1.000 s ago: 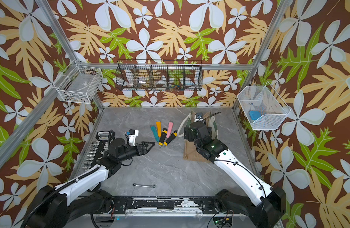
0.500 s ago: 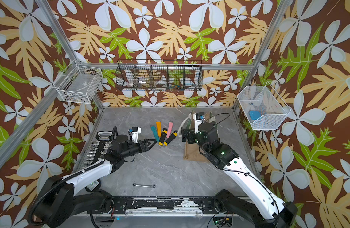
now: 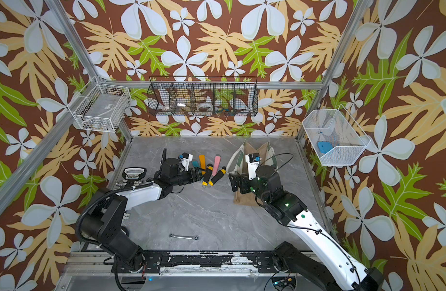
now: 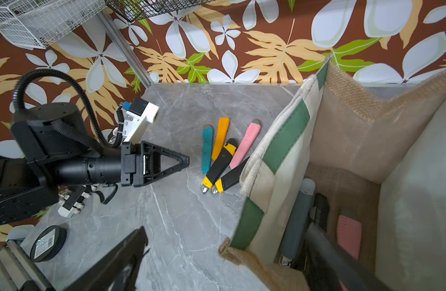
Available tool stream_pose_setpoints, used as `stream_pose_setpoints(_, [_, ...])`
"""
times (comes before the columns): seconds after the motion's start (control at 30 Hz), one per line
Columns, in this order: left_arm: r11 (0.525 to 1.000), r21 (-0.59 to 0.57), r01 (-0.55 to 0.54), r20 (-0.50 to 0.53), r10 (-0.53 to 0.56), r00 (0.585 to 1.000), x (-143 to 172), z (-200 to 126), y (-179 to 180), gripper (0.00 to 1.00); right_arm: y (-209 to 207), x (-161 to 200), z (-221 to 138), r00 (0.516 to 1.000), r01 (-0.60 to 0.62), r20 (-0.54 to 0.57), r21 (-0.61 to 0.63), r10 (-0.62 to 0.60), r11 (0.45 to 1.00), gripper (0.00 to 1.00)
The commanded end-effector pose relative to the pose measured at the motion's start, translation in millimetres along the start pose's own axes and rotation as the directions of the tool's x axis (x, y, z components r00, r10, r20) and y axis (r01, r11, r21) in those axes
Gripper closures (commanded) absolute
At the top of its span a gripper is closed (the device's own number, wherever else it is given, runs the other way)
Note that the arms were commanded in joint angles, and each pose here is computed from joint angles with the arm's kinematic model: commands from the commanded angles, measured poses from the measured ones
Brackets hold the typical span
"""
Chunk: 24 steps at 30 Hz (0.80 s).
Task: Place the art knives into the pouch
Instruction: Pick up the utility knife at the center of the board.
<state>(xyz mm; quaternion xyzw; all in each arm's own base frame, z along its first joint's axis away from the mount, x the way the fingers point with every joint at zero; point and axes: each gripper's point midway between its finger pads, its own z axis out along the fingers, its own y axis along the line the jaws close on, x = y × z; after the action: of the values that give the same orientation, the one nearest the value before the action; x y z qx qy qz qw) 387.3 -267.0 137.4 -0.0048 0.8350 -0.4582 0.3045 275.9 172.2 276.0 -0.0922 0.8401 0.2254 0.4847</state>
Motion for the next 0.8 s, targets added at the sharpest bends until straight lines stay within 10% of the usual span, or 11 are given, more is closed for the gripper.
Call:
stream_pose_setpoints(0.0, [1.000, -0.006, 0.001, -0.020, -0.001, 1.000, -3, 12, 4, 0.34, 2, 3, -2, 1.000, -0.021, 0.015, -0.025, 0.021, 0.999, 0.03])
stream_pose_setpoints(0.77, [0.958, -0.280, -0.069, -0.109, 0.040, 0.993, 5, 71, 69, 0.43, -24, 24, -12, 1.000, -0.012, -0.007, 0.091, 0.013, 0.996, 0.04])
